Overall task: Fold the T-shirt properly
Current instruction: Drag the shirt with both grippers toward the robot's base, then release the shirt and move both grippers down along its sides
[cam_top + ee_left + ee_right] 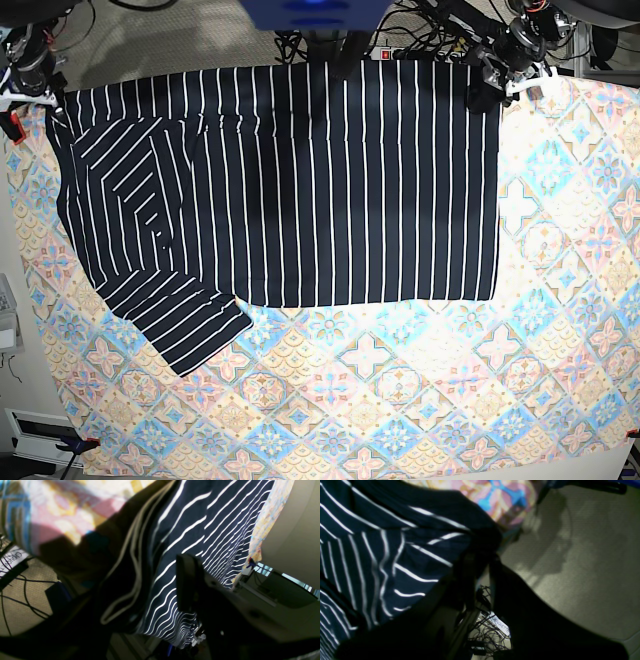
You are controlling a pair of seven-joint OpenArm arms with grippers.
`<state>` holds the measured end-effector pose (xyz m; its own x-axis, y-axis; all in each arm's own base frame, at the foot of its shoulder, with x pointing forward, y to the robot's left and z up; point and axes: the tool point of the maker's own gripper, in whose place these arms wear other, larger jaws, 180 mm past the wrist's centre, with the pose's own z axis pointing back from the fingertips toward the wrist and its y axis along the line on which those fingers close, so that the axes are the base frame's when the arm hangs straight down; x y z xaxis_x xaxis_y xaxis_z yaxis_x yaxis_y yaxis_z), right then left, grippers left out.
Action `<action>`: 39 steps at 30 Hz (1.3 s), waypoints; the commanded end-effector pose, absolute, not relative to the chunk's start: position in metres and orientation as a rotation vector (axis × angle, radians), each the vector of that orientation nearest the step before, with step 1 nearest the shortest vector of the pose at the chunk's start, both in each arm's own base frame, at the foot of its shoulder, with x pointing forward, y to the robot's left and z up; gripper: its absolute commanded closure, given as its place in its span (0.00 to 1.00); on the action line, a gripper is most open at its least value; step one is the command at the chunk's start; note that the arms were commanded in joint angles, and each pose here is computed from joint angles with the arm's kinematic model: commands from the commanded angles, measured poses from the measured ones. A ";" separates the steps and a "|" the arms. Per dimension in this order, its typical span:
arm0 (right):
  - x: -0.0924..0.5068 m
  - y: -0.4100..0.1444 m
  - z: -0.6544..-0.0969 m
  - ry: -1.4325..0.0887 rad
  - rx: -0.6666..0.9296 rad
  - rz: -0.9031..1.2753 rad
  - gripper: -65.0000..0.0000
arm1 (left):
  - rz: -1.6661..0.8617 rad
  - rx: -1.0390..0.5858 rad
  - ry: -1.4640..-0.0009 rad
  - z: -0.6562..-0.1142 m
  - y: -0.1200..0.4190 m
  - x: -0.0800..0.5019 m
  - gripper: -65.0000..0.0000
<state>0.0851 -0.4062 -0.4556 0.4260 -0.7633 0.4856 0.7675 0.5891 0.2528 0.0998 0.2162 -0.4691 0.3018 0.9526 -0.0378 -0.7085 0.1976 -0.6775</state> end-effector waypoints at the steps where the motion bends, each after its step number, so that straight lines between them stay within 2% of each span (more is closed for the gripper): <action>1: 0.090 -0.418 -0.444 -0.640 -0.032 -0.934 0.85 | 1.209 -0.654 -0.444 -0.466 0.221 0.099 0.62; 15: 0.098 -0.433 -0.432 -0.707 -0.049 -0.976 0.85 | 1.214 -0.679 -0.482 -0.461 0.225 0.111 0.62; 21: 0.097 -0.439 -0.427 -0.726 -0.059 -0.996 0.73 | 1.212 -0.648 -0.594 -0.437 0.254 0.123 0.62; 25: 0.115 -0.436 -0.423 -0.752 -0.033 -0.986 0.71 | 1.223 -0.638 -0.624 -0.433 0.264 0.125 0.62; 30: 0.157 -0.417 -0.401 -0.816 -0.001 -0.852 0.71 | 1.192 -0.660 -0.681 -0.422 0.271 0.151 0.62; 35: 0.197 -0.403 -0.382 -0.869 0.028 -0.740 0.71 | 1.154 -0.713 -0.764 -0.405 0.271 0.194 0.62; 39: 0.238 -0.387 -0.372 -0.896 0.072 -0.638 0.71 | 1.067 -0.692 -0.831 -0.387 0.280 0.231 0.62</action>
